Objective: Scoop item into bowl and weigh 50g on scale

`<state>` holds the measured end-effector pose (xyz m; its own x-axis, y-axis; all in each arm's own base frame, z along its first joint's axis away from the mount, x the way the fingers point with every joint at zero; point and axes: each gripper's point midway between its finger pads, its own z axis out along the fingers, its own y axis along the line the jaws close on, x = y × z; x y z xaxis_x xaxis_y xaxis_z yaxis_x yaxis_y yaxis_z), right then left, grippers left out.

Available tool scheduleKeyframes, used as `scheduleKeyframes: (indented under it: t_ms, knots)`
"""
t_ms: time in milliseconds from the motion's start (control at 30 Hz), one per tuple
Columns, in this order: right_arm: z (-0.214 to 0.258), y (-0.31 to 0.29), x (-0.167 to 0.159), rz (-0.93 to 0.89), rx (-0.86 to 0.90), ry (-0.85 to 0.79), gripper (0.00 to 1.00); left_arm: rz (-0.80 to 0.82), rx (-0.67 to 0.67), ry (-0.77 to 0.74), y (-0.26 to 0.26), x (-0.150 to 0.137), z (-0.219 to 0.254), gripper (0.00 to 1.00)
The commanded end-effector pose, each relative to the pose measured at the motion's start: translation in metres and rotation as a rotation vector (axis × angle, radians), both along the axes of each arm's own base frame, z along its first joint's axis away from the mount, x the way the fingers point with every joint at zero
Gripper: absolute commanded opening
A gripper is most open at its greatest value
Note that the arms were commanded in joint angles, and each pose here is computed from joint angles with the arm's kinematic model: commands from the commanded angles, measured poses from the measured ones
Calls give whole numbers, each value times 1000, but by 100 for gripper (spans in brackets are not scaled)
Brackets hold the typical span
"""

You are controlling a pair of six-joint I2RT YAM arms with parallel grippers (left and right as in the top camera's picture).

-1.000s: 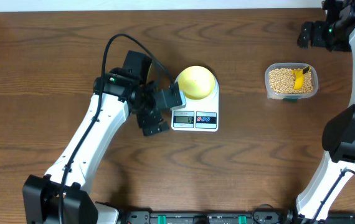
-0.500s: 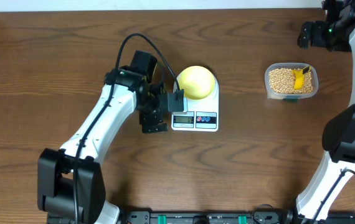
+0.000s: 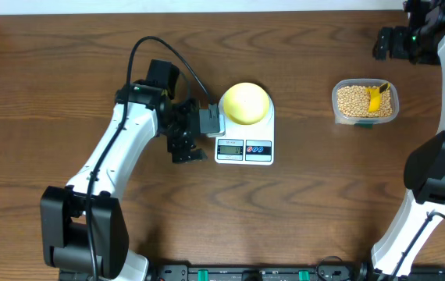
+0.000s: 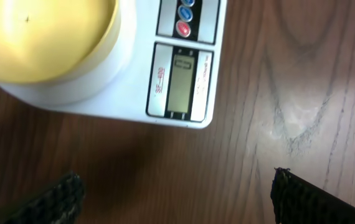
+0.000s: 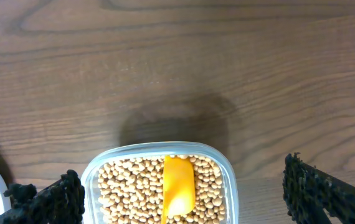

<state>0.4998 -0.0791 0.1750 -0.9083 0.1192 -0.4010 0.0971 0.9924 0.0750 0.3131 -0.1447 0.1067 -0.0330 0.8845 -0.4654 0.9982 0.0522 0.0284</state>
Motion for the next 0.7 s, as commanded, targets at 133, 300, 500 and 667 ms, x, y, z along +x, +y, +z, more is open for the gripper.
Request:
scheduleKeyframes:
  t_ms: [133, 300, 500, 667]
  knots:
    - [-1, -3, 2, -16, 2, -1, 99, -74, -29, 21, -11, -5, -13, 98]
    - [-1, -3, 2, -16, 2, -1, 99, -75, -33, 0, -12, 2, -15, 98]
    - [-1, -3, 2, -16, 2, -1, 99, -87, -36, -28, -13, 7, -15, 98]
    - [-1, -3, 2, -16, 2, 0, 99, -113, -35, -50, -14, 9, -14, 98]
